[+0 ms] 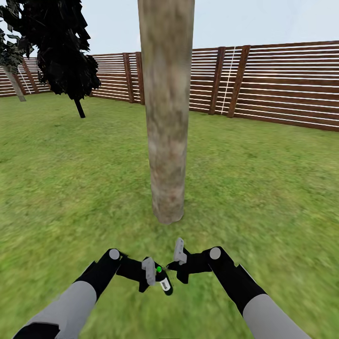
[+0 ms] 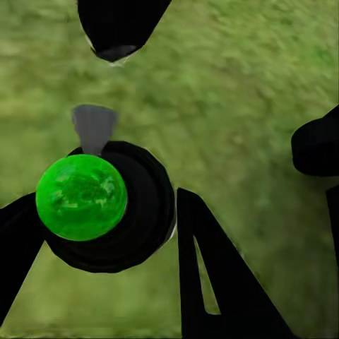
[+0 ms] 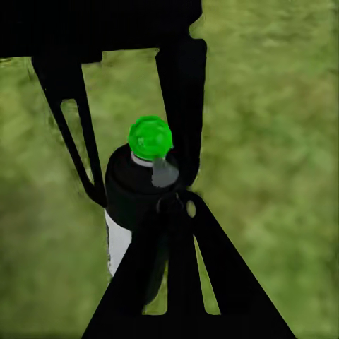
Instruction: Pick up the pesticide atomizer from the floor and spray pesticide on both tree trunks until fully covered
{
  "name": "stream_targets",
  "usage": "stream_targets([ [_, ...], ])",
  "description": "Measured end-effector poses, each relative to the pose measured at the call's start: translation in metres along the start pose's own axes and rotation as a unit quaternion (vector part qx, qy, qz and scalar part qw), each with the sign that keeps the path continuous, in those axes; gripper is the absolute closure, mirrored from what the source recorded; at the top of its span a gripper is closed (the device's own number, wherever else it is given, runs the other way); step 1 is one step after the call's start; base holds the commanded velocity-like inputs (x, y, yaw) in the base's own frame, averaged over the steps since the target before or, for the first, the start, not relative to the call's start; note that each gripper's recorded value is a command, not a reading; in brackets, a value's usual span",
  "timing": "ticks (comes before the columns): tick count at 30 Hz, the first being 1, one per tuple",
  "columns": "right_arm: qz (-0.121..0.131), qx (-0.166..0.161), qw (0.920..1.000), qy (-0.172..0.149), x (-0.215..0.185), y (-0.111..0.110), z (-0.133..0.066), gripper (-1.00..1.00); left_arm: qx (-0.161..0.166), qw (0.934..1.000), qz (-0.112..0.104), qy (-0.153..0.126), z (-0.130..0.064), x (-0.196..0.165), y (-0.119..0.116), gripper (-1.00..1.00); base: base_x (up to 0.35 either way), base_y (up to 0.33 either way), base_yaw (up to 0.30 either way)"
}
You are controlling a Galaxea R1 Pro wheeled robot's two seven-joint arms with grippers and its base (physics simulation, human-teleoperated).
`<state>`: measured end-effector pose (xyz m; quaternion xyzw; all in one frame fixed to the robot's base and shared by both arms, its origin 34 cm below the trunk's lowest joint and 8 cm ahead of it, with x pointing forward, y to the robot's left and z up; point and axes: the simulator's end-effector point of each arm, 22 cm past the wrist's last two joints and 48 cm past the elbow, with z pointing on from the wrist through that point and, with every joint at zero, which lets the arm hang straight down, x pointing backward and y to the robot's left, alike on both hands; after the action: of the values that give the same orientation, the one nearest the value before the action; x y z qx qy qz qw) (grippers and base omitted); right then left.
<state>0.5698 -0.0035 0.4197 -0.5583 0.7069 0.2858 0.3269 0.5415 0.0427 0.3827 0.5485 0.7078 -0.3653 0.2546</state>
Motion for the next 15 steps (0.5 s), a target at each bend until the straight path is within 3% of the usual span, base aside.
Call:
stream_targets([
  [3,0.000,0.000,1.0000,0.000,0.000,0.000,0.000,1.00,-0.017,0.9995,-0.008,0.027,-0.025,0.032,0.012,1.00,0.000,0.000,0.000],
  [5,0.000,0.000,1.0000,0.000,0.000,0.000,0.000,1.00,-0.036,0.9974,-0.023,0.058,-0.059,0.072,0.023,1.00,0.000,0.000,0.000],
  [9,0.001,0.000,1.0000,0.001,0.002,0.000,-0.001,1.00,-0.054,0.9949,-0.031,0.079,-0.088,0.098,0.032,1.00,0.000,0.000,0.000],
  [10,0.001,0.000,1.0000,0.001,0.002,0.000,-0.001,-1.00,-0.057,0.9945,-0.032,0.082,-0.094,0.102,0.034,1.00,0.000,0.000,0.000],
  [15,0.004,0.000,1.0000,0.004,0.007,0.000,-0.001,-1.00,-0.079,0.9906,-0.042,0.104,-0.129,0.128,0.044,1.00,0.000,0.000,0.000],
])
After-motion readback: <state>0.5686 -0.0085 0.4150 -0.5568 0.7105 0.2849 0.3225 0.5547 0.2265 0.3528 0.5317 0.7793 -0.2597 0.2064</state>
